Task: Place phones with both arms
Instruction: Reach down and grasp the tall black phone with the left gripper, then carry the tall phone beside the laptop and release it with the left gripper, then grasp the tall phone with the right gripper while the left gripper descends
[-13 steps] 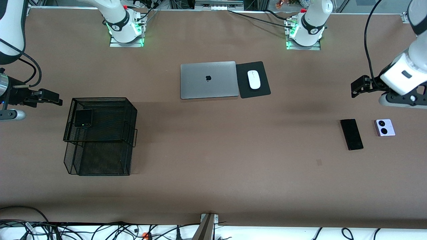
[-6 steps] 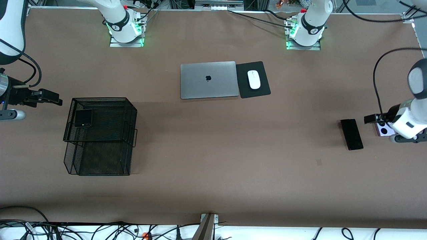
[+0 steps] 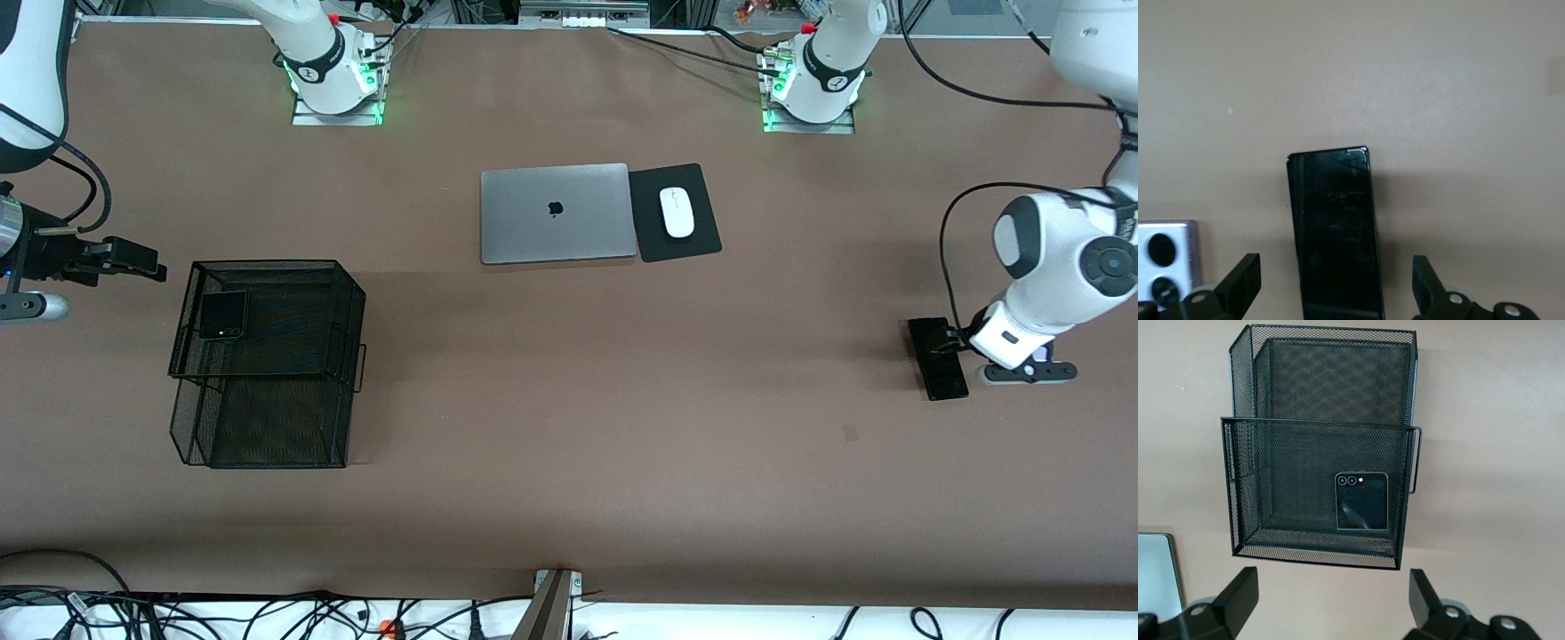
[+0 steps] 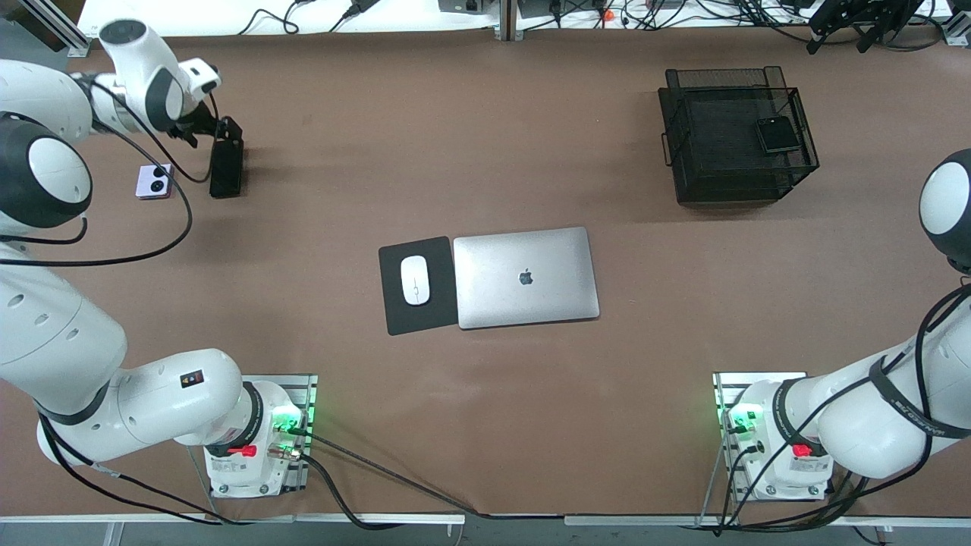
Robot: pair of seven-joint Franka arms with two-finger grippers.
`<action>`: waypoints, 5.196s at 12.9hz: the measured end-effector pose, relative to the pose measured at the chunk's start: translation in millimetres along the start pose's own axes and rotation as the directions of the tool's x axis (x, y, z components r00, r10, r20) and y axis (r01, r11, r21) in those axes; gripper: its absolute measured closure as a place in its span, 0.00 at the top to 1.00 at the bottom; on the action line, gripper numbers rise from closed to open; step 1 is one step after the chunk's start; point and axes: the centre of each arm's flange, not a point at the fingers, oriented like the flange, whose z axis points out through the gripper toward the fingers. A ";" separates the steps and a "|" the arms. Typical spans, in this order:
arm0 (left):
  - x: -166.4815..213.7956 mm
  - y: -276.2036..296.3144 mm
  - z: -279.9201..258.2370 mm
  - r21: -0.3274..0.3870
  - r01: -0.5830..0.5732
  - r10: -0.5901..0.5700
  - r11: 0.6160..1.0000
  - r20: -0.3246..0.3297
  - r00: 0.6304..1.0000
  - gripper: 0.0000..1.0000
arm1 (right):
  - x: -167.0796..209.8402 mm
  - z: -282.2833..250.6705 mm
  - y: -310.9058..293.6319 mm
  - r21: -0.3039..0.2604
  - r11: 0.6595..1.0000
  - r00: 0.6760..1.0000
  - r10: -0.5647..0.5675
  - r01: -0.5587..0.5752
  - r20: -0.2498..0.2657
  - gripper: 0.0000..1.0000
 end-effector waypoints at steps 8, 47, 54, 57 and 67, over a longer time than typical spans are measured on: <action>-19.8 -10.6 70.5 -0.045 0.038 -0.041 0.998 -0.066 0.997 0.92 | 0.1 0.3 -0.4 0.000 1.000 1.000 -0.001 0.001 0.001 1.00; -82.8 635.4 -9.3 -0.236 0.062 -0.055 0.970 0.035 0.998 0.96 | 19.7 18.6 -54.8 -0.034 0.999 1.000 0.028 -0.029 -0.014 1.00; -27.6 563.6 -130.1 -0.089 0.070 -0.063 0.994 0.082 0.995 1.00 | 37.8 50.3 -112.3 -0.081 0.995 0.998 0.061 -0.062 -0.022 1.00; 22.3 439.7 -177.8 -0.012 -0.008 0.010 1.000 0.160 0.987 1.00 | 42.2 62.5 -148.2 -0.062 0.994 0.996 0.083 -0.086 -0.043 1.00; 86.0 95.3 -128.7 0.120 -0.035 0.002 0.992 0.265 0.964 1.00 | 4.3 193.6 -453.4 -0.035 0.965 0.961 0.253 -0.259 -0.111 1.00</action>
